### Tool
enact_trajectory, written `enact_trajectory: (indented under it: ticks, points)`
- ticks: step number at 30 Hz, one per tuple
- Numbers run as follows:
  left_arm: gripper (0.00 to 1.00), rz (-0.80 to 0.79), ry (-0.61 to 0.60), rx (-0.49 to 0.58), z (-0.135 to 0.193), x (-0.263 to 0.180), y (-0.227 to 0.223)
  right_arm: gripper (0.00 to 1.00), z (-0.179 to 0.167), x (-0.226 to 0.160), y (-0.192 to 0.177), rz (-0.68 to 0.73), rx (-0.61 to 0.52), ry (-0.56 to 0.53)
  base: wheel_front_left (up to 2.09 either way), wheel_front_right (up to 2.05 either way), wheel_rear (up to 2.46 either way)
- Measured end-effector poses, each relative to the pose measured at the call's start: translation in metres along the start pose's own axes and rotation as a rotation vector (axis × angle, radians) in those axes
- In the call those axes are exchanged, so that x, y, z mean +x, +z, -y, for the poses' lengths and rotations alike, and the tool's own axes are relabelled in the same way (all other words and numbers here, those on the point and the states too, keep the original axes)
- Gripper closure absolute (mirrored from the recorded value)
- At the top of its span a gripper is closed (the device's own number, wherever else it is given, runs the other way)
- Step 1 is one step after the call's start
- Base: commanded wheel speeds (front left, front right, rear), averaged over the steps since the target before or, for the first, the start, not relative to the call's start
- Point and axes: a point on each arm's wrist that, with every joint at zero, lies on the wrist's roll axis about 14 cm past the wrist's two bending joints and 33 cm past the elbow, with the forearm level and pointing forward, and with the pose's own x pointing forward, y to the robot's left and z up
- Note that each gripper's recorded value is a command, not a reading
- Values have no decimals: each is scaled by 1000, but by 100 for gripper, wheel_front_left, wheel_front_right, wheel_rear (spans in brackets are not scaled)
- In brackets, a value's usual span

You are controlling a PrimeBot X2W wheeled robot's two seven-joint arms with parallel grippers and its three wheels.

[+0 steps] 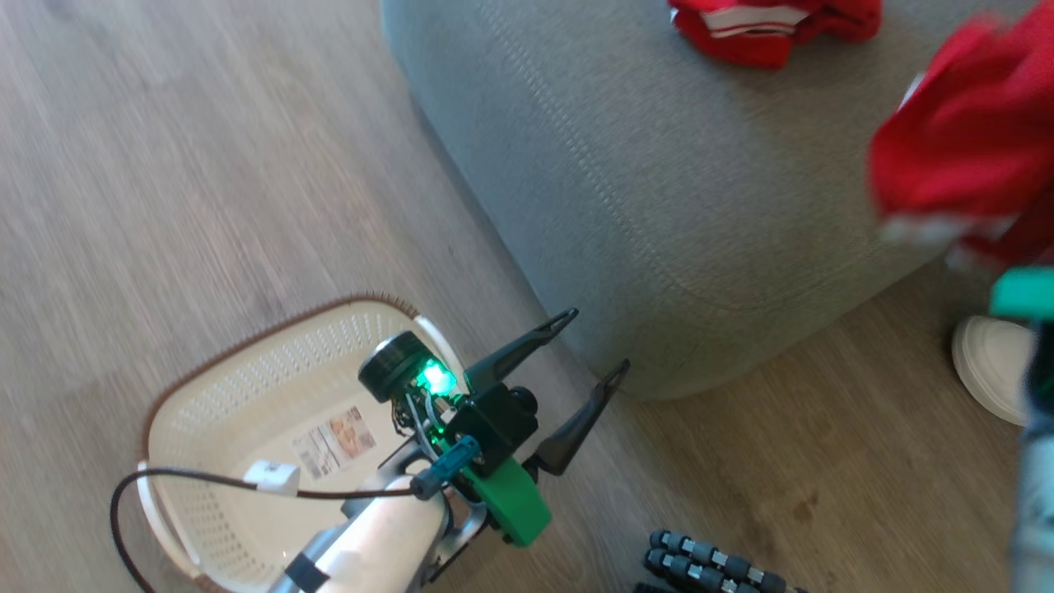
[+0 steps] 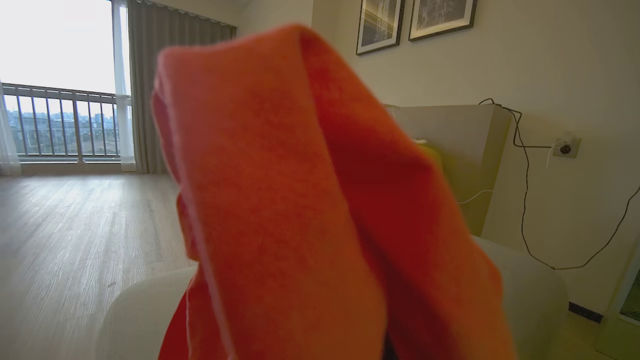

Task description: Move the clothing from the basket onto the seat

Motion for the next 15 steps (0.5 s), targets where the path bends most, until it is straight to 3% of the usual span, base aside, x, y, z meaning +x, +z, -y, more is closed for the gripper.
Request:
enact_trajectory:
  ticks: [6, 15]
  points:
    - [0, -29, 20, -16, -21, -7, -21, 100, -9, 62, 37, 144, -66, 33, 0, 0, 0]
    - [0, -63, 52, -19, -58, -18, -54, 100, -29, 139, 17, 146, -61, 35, 0, 0, 0]
